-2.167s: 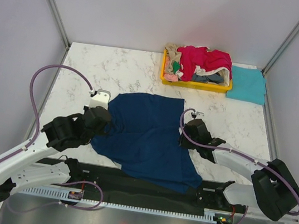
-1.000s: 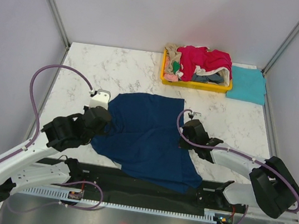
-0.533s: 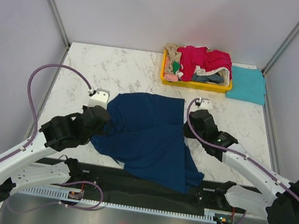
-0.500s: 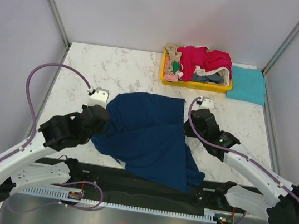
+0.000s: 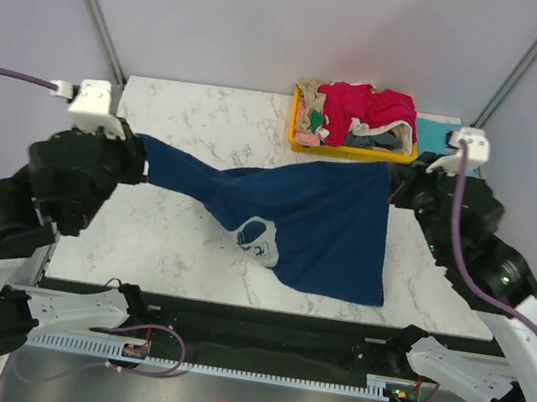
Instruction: Fold and stack the t-shirts
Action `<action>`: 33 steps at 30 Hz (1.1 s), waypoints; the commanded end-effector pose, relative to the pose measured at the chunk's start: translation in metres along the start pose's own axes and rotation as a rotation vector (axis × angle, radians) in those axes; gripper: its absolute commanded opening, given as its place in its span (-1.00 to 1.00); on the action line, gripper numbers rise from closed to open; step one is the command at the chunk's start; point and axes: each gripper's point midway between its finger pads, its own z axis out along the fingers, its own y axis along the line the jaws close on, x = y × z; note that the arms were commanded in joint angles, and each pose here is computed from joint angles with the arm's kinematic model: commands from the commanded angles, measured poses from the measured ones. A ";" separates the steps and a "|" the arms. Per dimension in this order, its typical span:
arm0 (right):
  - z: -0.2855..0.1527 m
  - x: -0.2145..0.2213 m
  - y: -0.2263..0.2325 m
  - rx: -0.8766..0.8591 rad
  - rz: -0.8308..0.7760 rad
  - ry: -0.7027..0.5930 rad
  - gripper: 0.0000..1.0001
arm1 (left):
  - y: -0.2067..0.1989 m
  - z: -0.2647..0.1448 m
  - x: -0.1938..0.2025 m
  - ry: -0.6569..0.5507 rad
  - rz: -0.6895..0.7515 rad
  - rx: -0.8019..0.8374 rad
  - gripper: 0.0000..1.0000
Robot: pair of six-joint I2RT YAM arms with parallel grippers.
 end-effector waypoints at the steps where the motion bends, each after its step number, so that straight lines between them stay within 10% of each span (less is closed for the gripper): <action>1: -0.052 -0.076 -0.024 0.069 -0.038 -0.180 -1.00 | 0.021 -0.021 -0.055 -0.129 0.028 -0.038 -0.89; 8: -0.144 -0.156 -0.046 0.015 -0.003 -0.436 -1.00 | 0.019 -0.062 -0.145 -0.337 0.001 0.098 -0.91; 24: -0.257 -0.187 -0.064 -0.192 0.010 -0.783 -1.00 | -0.027 -0.134 -0.244 -0.813 0.100 0.472 -0.87; 33: -0.096 -0.125 -0.091 0.446 -0.125 -0.360 -1.00 | -0.083 0.003 -0.216 -0.577 0.361 0.141 -0.93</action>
